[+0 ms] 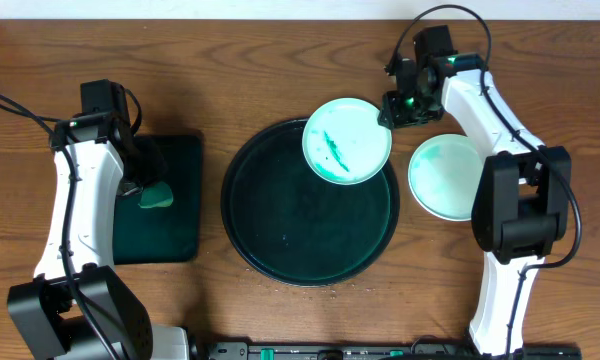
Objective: Clean dirty plates on tray and stack at the side
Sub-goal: 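Move the right gripper to the last plate and grip its rim, then bring the sponge in the left gripper to the held plate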
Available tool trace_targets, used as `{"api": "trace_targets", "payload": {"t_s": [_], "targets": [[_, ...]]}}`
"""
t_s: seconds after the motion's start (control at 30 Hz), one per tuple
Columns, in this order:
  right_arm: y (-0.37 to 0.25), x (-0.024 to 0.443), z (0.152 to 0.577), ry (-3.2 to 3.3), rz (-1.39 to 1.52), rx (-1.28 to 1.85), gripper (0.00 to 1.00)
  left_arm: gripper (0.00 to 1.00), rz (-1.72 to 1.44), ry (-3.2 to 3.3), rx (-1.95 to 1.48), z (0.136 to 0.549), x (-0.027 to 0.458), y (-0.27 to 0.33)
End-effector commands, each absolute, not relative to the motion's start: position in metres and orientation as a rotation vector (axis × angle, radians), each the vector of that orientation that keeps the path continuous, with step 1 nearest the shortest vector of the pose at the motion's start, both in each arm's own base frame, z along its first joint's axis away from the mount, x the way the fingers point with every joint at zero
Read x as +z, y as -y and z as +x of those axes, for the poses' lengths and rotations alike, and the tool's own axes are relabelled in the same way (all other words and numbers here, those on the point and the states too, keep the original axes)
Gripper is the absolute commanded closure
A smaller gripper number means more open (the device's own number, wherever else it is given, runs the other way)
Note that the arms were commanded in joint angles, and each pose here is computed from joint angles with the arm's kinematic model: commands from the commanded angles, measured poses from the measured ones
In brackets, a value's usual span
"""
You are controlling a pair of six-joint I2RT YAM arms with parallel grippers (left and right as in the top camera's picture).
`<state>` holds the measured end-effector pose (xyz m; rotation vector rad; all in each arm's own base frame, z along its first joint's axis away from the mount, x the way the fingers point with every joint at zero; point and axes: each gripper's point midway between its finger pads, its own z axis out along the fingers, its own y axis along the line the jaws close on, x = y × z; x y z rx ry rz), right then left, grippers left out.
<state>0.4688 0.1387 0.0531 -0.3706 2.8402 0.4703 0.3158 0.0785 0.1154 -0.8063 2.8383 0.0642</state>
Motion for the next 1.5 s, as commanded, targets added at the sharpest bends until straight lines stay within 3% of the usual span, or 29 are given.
{"api": "trace_targets", "payload": {"t_s": [0.0, 0.2, 0.37, 0.6, 0.77, 1.13, 1.47], "targets": [[-0.153, 0.044, 0.459, -2.853, -0.445, 0.495, 0.74, 0.93, -0.835, -2.839, 0.077, 0.314, 0.113, -0.081], [-0.154, 0.022, 0.445, -2.895, -0.455, 0.475, 0.8, 0.93, -0.835, -2.839, 0.077, 0.314, 0.113, -0.081], [-0.152, 0.012, 0.438, -2.913, -0.453, 0.473, 0.99, 0.93, -0.835, -2.839, 0.077, 0.314, 0.113, -0.081], [-0.162, 0.053, 0.443, -2.848, -0.423, 0.532, 0.99, 0.93, -0.835, -2.835, 0.076, 0.315, 0.113, -0.081], [-0.187, 0.085, 0.42, -2.868, -0.378, 0.601, 0.99, 0.93, -0.833, -2.836, 0.075, 0.315, 0.113, -0.08], [-0.223, 0.021, 0.338, -3.211, -0.096, 0.45, 0.99, 0.93, -0.719, -2.873, -0.036, 0.322, 0.113, -0.045], [-0.217, -0.004, 0.331, -3.237, 0.055, 0.481, 0.99, 0.93, -0.489, -2.872, -0.224, 0.342, 0.112, 0.042]]}}
